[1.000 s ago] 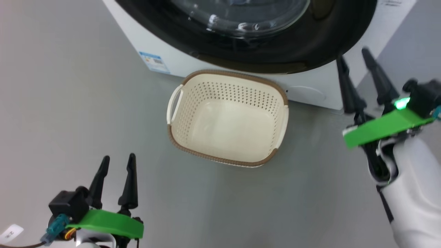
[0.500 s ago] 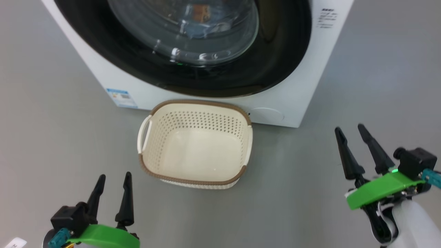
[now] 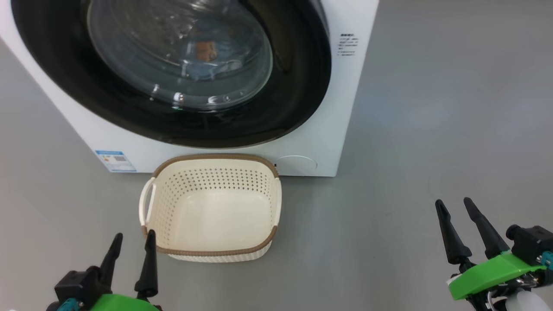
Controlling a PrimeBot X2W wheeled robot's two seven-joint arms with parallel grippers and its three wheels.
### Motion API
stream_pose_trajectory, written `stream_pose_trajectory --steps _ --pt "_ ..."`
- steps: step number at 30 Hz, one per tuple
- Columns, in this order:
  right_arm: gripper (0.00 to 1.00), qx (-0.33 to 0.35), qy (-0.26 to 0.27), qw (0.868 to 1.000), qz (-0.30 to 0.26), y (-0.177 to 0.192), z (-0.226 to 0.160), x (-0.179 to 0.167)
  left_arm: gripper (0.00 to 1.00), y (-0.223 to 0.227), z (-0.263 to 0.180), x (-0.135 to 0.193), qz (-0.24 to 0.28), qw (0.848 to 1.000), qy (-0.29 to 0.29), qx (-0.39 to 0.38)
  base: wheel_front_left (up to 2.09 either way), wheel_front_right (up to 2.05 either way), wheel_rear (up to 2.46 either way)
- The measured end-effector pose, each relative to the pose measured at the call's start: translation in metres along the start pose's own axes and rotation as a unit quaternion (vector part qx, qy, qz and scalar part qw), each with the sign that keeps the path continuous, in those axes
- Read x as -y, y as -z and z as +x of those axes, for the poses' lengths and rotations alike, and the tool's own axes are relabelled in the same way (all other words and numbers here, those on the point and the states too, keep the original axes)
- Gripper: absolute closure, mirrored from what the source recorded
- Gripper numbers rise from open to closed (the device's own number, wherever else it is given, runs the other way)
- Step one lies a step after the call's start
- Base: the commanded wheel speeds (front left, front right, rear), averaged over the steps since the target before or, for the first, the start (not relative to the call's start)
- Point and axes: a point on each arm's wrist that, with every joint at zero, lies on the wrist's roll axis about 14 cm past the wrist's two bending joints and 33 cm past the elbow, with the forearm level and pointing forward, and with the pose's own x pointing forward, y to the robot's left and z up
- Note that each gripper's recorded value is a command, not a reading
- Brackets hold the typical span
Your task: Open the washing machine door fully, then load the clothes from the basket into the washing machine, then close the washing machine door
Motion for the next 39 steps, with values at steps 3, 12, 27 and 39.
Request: stream_pose_trajectory --steps 3,12,27,39 --pt "0.00 0.004 0.012 1.000 -0.001 -0.003 -0.008 0.008 0.00 0.000 0.003 0.004 -0.001 1.000 0.007 0.000 0.00 0.00 0.00" --pt "0.00 0.004 0.045 0.999 -0.003 -0.004 -0.027 0.029 0.00 0.004 0.005 0.013 -0.002 1.000 0.021 -0.005 0.00 0.00 0.00" --pt "0.00 0.008 0.058 0.998 -0.001 -0.006 -0.034 0.036 0.00 0.000 0.007 0.016 -0.007 1.000 0.027 0.001 0.00 0.00 0.00" --pt "1.00 -0.030 0.074 0.996 0.032 0.026 -0.042 0.029 1.00 0.032 -0.006 0.022 -0.035 0.998 0.018 -0.047 0.00 0.00 0.00"
